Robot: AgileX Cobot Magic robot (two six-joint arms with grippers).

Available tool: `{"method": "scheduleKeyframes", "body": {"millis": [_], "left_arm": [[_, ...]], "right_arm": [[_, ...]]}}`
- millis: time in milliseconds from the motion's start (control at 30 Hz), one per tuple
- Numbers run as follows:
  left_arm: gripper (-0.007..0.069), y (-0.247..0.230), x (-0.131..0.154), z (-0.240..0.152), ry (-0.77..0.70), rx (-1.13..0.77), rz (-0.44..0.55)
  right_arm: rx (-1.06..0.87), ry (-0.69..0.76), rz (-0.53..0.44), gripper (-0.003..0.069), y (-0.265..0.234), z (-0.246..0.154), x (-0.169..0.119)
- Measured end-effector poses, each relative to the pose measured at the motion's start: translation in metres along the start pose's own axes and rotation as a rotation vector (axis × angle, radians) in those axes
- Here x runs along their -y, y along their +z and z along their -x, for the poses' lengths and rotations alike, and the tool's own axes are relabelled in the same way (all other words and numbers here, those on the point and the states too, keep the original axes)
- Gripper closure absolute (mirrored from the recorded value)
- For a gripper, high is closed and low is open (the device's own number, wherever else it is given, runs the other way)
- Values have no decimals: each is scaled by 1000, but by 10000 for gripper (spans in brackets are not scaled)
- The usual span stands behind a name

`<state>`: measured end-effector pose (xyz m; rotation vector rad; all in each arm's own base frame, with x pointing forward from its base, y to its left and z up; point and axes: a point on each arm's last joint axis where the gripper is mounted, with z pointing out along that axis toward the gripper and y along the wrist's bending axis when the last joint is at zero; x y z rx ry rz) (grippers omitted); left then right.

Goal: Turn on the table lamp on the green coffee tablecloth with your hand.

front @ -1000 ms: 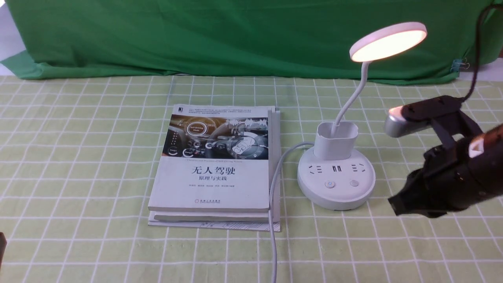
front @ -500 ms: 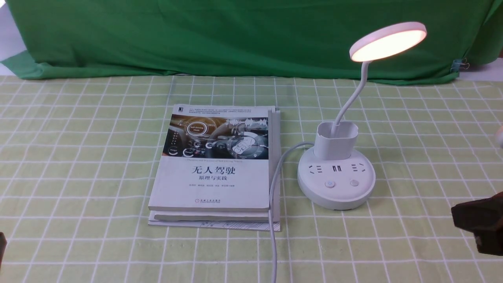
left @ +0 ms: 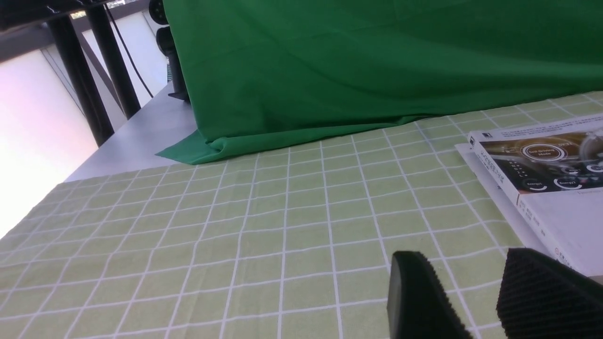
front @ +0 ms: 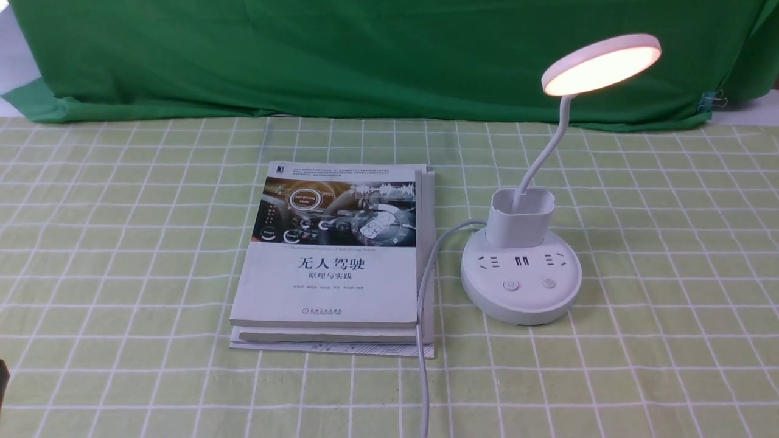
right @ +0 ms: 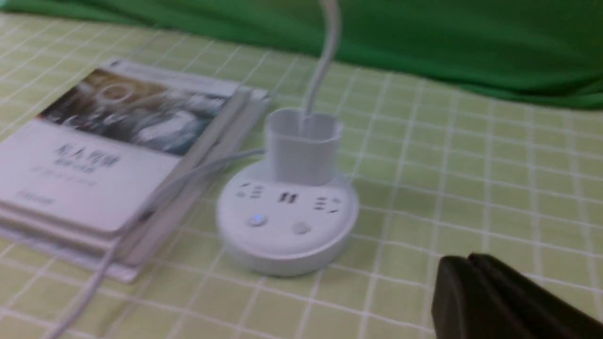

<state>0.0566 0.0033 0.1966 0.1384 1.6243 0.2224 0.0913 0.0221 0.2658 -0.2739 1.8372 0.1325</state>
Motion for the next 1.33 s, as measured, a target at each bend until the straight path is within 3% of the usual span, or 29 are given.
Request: {"method": "scheduleKeyframes", "body": {"millis": [100, 233, 800, 1333], "left_arm": [[384, 0, 0, 0, 1, 0, 0], [384, 0, 0, 0, 1, 0, 0], [384, 0, 0, 0, 1, 1, 0], [384, 0, 0, 0, 1, 1, 0]], "right_arm": [[91, -1, -103, 634, -7, -44, 4], [118, -7, -135, 634, -9, -76, 3], [118, -26, -112, 627, -15, -84, -1], [114, -28, -111, 573, -15, -85, -1]]}}
